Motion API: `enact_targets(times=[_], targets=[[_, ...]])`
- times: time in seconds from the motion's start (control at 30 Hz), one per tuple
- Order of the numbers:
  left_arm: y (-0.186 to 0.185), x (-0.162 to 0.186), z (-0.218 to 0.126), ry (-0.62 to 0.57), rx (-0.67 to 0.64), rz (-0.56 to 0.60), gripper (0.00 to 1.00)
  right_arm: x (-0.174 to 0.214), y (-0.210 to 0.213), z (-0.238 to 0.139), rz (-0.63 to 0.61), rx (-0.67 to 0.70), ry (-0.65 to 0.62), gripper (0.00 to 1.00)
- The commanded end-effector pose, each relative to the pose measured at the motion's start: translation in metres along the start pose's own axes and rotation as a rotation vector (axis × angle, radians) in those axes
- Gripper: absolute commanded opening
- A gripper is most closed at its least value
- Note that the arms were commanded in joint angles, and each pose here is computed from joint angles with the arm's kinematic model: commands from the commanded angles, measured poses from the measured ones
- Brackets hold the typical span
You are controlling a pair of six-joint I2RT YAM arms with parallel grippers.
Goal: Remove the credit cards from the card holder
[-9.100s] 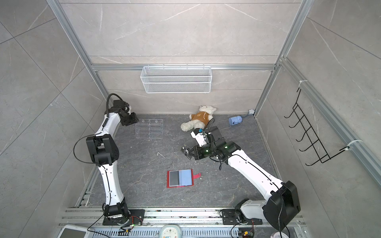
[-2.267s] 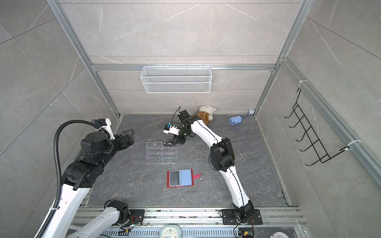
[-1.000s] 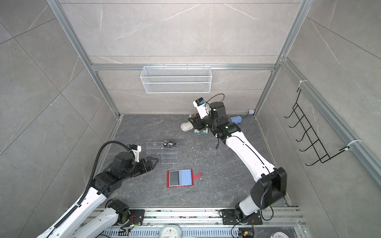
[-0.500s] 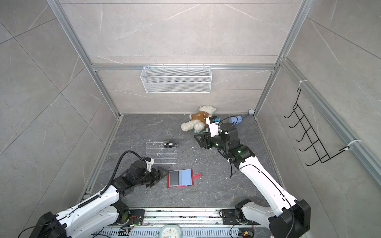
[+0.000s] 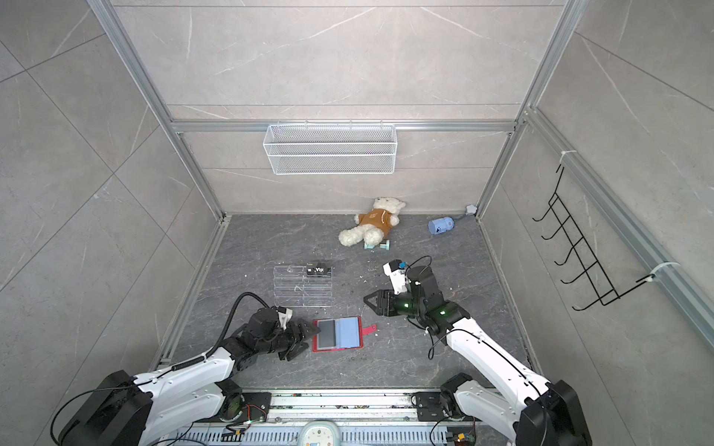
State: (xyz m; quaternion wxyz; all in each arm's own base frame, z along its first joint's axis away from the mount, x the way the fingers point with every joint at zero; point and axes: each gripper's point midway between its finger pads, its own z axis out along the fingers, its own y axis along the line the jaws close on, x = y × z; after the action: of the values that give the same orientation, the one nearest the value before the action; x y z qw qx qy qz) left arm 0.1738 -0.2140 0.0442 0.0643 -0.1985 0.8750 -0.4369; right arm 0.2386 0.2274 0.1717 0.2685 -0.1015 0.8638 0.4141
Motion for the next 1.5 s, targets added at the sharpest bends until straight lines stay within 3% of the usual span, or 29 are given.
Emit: enact_targets(times=[0.0,0.17,0.4,0.87,1.3,1.47], targets=[[-0.006,0.003,0.004,0.024,0.046,-0.023,0.78,0.013,0.010,0.015,0.032,-0.031,0.022,0.55],[-0.003,0.002,0.011,0.034,0.045,-0.032,0.78,0.048,0.018,0.047,0.001,-0.004,0.116,0.48],[0.003,0.004,0.013,0.040,0.036,-0.036,0.73,0.073,0.000,0.080,0.051,0.050,0.167,0.39],[-0.027,0.004,0.009,0.053,0.136,0.037,0.69,0.116,-0.042,0.105,0.090,0.180,0.267,0.30],[-0.039,0.003,0.009,0.050,0.166,0.078,0.36,0.125,-0.050,0.106,0.092,0.201,0.289,0.29],[-0.037,0.006,0.012,0.061,0.156,0.082,0.29,0.125,-0.048,0.106,0.097,0.194,0.292,0.28]])
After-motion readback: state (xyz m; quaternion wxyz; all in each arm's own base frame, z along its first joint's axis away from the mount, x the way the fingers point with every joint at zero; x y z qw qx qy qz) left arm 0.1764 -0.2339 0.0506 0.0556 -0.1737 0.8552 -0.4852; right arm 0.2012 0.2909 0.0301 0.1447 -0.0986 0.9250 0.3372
